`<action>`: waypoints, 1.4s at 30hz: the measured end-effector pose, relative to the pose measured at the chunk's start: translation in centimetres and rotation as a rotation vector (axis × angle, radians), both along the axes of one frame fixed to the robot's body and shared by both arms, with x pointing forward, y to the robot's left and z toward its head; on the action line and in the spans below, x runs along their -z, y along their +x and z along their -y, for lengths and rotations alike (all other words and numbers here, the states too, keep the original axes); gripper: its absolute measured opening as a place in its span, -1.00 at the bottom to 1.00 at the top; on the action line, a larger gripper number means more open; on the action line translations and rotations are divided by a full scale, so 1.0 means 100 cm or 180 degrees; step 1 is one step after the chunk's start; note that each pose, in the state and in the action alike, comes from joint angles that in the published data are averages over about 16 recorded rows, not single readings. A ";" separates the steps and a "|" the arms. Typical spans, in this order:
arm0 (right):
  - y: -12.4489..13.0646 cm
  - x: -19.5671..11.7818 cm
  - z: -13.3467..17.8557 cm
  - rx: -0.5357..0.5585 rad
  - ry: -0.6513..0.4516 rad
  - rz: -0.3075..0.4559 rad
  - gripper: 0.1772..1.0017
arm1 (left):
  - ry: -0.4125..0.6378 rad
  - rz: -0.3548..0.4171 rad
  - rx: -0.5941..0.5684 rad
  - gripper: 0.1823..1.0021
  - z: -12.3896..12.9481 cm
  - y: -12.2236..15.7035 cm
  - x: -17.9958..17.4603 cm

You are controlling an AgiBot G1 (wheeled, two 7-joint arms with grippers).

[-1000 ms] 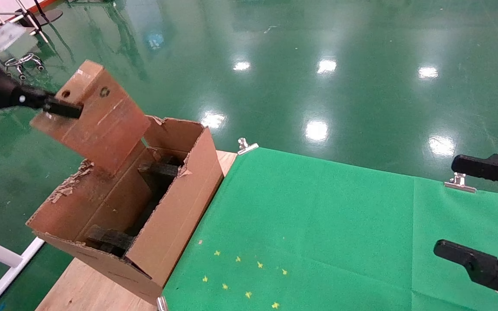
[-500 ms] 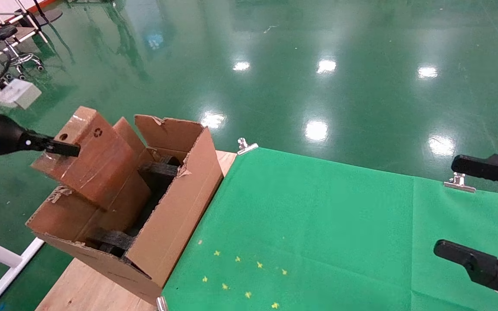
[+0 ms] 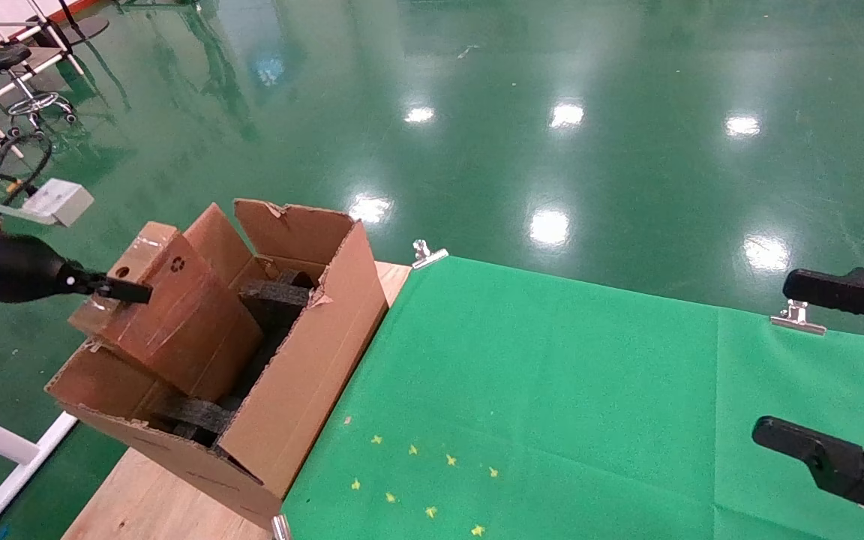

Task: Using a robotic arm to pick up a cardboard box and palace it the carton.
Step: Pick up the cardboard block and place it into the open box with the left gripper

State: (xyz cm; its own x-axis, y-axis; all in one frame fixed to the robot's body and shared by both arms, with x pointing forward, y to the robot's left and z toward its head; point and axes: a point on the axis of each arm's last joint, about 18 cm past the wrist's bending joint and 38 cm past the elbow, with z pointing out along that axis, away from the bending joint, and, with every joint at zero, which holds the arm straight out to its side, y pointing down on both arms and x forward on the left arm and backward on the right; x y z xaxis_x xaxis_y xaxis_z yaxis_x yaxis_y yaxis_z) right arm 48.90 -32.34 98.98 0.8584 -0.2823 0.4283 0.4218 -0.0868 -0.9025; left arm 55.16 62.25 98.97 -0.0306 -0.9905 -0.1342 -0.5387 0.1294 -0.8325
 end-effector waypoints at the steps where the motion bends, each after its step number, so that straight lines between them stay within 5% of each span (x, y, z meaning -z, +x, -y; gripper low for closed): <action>1: 0.000 0.000 0.000 0.0000 0.0000 0.0000 1.00 | 0.0001 -0.0014 -0.0014 -0.70 -0.001 0.000 0.002; 42: 0.000 0.000 0.000 0.0000 0.0000 0.0000 1.00 | 0.0146 -0.0028 -0.0450 -0.75 0.001 0.056 0.082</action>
